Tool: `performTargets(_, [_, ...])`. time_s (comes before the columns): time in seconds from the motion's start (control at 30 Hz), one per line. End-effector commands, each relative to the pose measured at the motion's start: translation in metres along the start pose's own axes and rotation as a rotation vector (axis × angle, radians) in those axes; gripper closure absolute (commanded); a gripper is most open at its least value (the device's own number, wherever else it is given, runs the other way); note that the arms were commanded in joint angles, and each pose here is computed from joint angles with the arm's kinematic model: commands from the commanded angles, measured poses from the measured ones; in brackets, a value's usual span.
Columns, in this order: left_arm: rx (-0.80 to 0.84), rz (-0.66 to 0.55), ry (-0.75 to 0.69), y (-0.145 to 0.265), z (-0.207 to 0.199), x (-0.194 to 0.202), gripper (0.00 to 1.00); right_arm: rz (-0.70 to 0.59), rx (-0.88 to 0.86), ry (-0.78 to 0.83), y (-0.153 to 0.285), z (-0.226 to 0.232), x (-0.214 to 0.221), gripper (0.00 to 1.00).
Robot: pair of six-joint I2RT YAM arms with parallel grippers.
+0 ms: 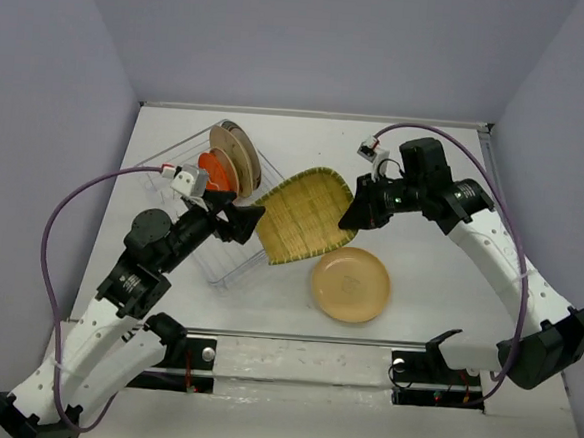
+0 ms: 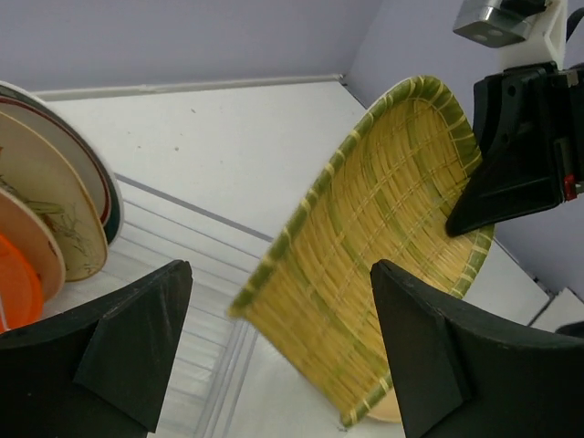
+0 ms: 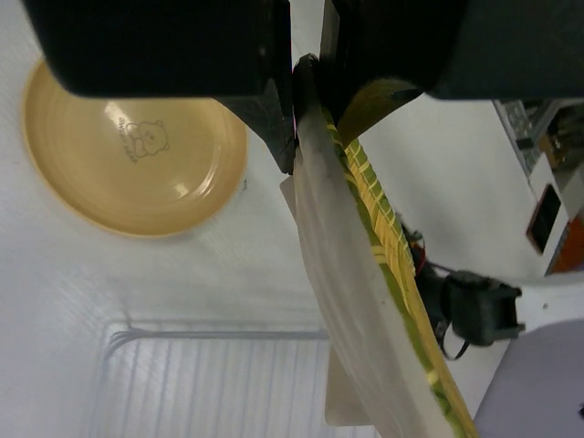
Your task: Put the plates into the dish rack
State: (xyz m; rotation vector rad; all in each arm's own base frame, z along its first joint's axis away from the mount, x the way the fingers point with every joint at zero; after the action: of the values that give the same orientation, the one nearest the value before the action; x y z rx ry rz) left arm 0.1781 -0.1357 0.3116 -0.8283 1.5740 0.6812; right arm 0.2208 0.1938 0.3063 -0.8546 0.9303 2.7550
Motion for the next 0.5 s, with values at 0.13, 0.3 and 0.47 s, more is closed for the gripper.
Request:
performTargets(0.13, [0.327, 0.048, -0.04, -0.007, -0.034, -0.002, 0.12, 0.103, -0.252, 0.192, 0.019, 0.05, 0.015, 0.93])
performTargets(0.3, [0.47, 0.07, -0.021, -0.003, -0.048, 0.005, 0.31, 0.105, -0.306, 0.214, 0.024, 0.058, 0.015, 0.93])
performTargets(0.47, [0.513, 0.056, -0.012, -0.001, -0.053, 0.003, 0.88, 0.109, -0.313, 0.218, 0.018, 0.062, 0.006, 0.93])
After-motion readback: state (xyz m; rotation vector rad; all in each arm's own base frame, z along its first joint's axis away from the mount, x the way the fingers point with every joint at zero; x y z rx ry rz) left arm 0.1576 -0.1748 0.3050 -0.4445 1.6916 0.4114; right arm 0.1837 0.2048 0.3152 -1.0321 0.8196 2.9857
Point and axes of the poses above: each gripper's point midway between its finger pads, its own y axis back along the fingers, its own z axis along the line the jaws close on, x = y × z, the point moved 6 cm from there along y, back along the fingers, and after that the axes turned 11 degrees about -y, right-handed, at the moved point
